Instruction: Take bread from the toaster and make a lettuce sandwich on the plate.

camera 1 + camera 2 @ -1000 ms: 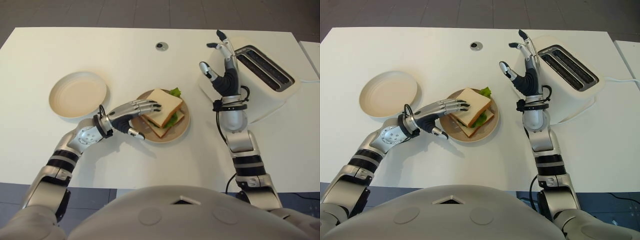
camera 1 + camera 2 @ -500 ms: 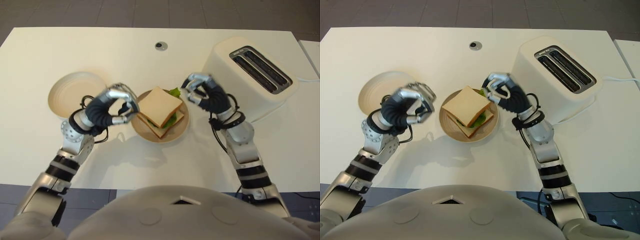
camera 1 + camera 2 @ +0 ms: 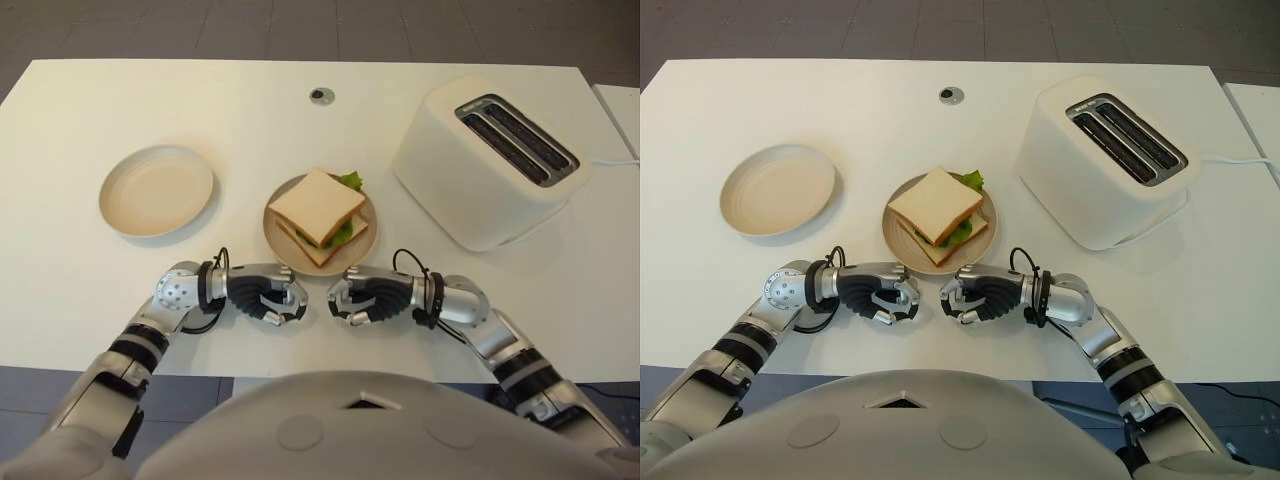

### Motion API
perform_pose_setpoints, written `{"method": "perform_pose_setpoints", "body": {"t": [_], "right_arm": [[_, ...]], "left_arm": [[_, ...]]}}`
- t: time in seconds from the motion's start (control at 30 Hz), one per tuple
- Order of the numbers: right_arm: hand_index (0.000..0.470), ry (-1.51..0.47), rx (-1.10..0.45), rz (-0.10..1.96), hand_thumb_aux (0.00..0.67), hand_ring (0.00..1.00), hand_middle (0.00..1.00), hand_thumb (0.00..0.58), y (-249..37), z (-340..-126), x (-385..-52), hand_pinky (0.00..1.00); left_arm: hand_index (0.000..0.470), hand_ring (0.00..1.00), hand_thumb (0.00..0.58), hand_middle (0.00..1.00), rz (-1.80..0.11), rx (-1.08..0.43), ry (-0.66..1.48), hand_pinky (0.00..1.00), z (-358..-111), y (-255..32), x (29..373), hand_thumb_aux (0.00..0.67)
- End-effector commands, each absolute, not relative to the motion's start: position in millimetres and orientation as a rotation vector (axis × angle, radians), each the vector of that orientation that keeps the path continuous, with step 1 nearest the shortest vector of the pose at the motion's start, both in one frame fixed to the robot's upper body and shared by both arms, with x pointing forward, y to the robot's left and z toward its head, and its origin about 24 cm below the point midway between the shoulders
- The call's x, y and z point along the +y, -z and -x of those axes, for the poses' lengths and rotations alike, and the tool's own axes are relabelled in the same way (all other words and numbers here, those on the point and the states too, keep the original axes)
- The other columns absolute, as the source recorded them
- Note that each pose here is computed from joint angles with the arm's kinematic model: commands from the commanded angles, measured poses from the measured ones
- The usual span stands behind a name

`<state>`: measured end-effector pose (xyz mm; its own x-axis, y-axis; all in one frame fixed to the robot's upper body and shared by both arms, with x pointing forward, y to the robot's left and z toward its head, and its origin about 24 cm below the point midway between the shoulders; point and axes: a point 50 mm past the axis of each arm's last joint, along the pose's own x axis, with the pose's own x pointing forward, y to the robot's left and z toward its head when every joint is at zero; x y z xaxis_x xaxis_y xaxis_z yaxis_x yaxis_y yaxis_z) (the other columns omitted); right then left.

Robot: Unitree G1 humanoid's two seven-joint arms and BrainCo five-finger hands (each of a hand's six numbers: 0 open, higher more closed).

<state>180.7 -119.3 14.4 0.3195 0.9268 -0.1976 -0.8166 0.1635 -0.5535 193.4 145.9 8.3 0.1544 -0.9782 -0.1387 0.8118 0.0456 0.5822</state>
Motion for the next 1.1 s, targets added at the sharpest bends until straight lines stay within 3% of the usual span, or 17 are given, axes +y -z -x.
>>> {"method": "perform_pose_setpoints", "body": {"t": [0.03, 0.13, 0.2, 0.27, 0.3, 0.33, 0.4, 0.43, 0.47, 0.5, 0.67, 0.83, 1.1], "right_arm": [[0.47, -1.058, -0.052, 0.749, 0.67, 1.0, 1.0, 0.58, 13.8, -204.7, -125.2, 1.0], [0.47, -0.793, -0.056, 0.797, 0.67, 1.0, 1.0, 0.58, 15.1, -239.4, -126.2, 1.0], [0.47, -0.569, -0.005, 0.847, 0.67, 1.0, 1.0, 0.58, 22.0, -262.7, -135.0, 1.0], [0.47, -0.457, -0.013, 0.819, 0.67, 1.0, 1.0, 0.58, 22.9, -271.6, -136.2, 1.0], [0.47, -0.4, -0.044, 0.81, 0.67, 1.0, 1.0, 0.58, 19.2, -276.1, -138.2, 1.0], [0.47, -0.343, -0.071, 0.805, 0.67, 1.0, 1.0, 0.58, 15.1, -280.9, -142.2, 1.0], [0.47, -0.222, -0.148, 0.732, 0.67, 1.0, 1.0, 0.58, -1.2, -290.1, -155.3, 1.0], [0.47, -0.188, -0.193, 0.652, 0.67, 0.71, 0.71, 0.58, -11.0, -291.5, -159.6, 0.71], [0.249, -0.167, -0.241, 0.579, 0.355, 0.0, 0.0, 0.452, -20.3, -291.4, -162.2, 0.0], [0.0, -0.165, -0.288, 0.506, 0.0, 0.0, 0.0, 0.0, -28.4, -289.9, -161.7, 0.0], [0.0, -0.125, -0.51, 0.232, 0.0, 0.0, 0.0, 0.0, -63.0, -275.4, -156.9, 0.0], [0.0, -0.114, -0.627, 0.213, 0.0, 0.0, 0.0, 0.0, -76.0, -261.2, -149.5, 0.0], [0.0, -0.134, -0.635, 0.201, 0.0, 0.0, 0.0, 0.0, -78.9, -259.5, -145.6, 0.0]], "left_arm": [[0.47, 1.0, 0.58, 1.0, -0.763, -0.132, 1.275, 1.0, -212.6, 20.8, 152.4, 0.67], [0.47, 1.0, 0.58, 1.0, -0.856, -0.132, 1.053, 1.0, -240.7, 21.3, 154.1, 0.67], [0.359, 1.0, 0.548, 1.0, -0.954, -0.123, 0.844, 1.0, -265.3, 20.3, 160.1, 0.512], [0.258, 1.0, 0.462, 1.0, -0.967, -0.158, 0.668, 1.0, -282.0, 13.3, 163.9, 0.368], [0.112, 1.0, 0.244, 1.0, -0.93, -0.198, 0.606, 1.0, -286.1, 8.0, 163.1, 0.16], [0.0, 0.91, 0.0, 0.91, -0.877, -0.238, 0.562, 0.91, -287.7, 2.8, 161.8, 0.0], [0.0, 0.67, 0.0, 0.67, -0.704, -0.337, 0.502, 0.67, -287.0, -11.4, 159.3, 0.0], [0.0, 0.31, 0.0, 0.31, -0.606, -0.376, 0.477, 0.31, -286.2, -18.5, 159.4, 0.0], [0.0, 0.08, 0.0, 0.08, -0.5, -0.418, 0.463, 0.08, -284.0, -25.5, 158.9, 0.0], [0.0, 0.0, 0.0, 0.0, -0.401, -0.463, 0.459, 0.0, -280.3, -32.3, 157.9, 0.0], [0.0, 0.0, 0.0, 0.0, -0.098, -0.659, 0.38, 0.0, -272.6, -69.0, 159.1, 0.0], [0.0, 0.0, 0.0, 0.0, -0.161, -0.757, 0.142, 0.0, -278.5, -86.8, 161.0, 0.0], [0.0, 0.0, 0.0, 0.0, -0.248, -0.759, 0.117, 0.0, -277.0, -83.6, 154.2, 0.0]]}}
